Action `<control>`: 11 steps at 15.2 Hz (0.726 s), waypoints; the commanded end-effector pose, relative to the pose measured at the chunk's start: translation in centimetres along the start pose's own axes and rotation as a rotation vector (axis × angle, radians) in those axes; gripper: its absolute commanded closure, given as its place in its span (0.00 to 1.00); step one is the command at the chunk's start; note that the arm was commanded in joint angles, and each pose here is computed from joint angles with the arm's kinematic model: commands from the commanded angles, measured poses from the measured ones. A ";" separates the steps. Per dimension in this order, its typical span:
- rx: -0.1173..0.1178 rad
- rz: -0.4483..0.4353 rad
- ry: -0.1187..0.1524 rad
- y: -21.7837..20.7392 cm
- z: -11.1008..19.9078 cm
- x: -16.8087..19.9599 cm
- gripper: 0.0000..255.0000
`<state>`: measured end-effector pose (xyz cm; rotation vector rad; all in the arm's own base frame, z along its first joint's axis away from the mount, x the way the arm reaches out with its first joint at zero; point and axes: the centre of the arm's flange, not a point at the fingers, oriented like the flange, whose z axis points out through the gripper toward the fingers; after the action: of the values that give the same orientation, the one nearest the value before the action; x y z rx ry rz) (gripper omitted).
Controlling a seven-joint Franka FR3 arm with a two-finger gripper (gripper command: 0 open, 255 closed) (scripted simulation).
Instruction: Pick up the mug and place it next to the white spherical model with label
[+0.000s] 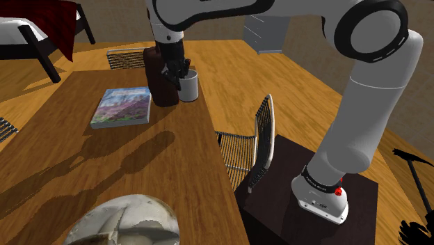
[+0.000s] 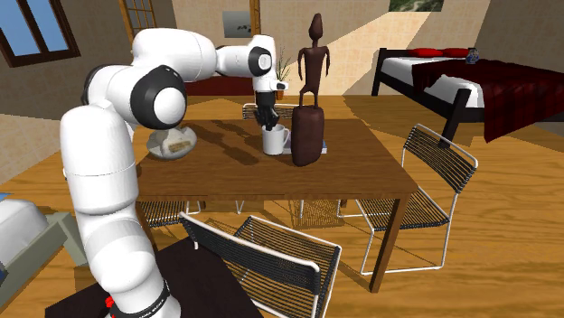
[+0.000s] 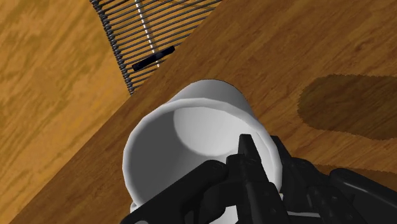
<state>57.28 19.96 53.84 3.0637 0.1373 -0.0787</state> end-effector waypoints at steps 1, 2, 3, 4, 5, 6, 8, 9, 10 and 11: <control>0.000 0.000 0.000 0.1 -1.0 -0.1 1.00; 0.000 0.000 0.000 0.2 -1.6 -0.1 1.00; 0.000 0.000 0.000 0.2 -2.1 -0.1 1.00; 0.000 0.000 0.000 0.2 -2.6 -0.2 1.00; 0.000 0.000 0.000 0.3 -3.1 -0.2 1.00; 0.000 0.000 0.000 0.3 -3.7 -0.2 1.00; 0.000 0.000 0.000 0.4 -4.7 -0.3 1.00; 0.000 0.000 0.000 0.4 -5.2 -0.3 1.00; 0.000 0.000 0.000 0.5 -5.8 -0.3 1.00; 0.000 0.000 0.000 0.5 -6.3 -0.4 1.00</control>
<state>57.26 19.84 59.62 3.0637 0.1376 -0.0791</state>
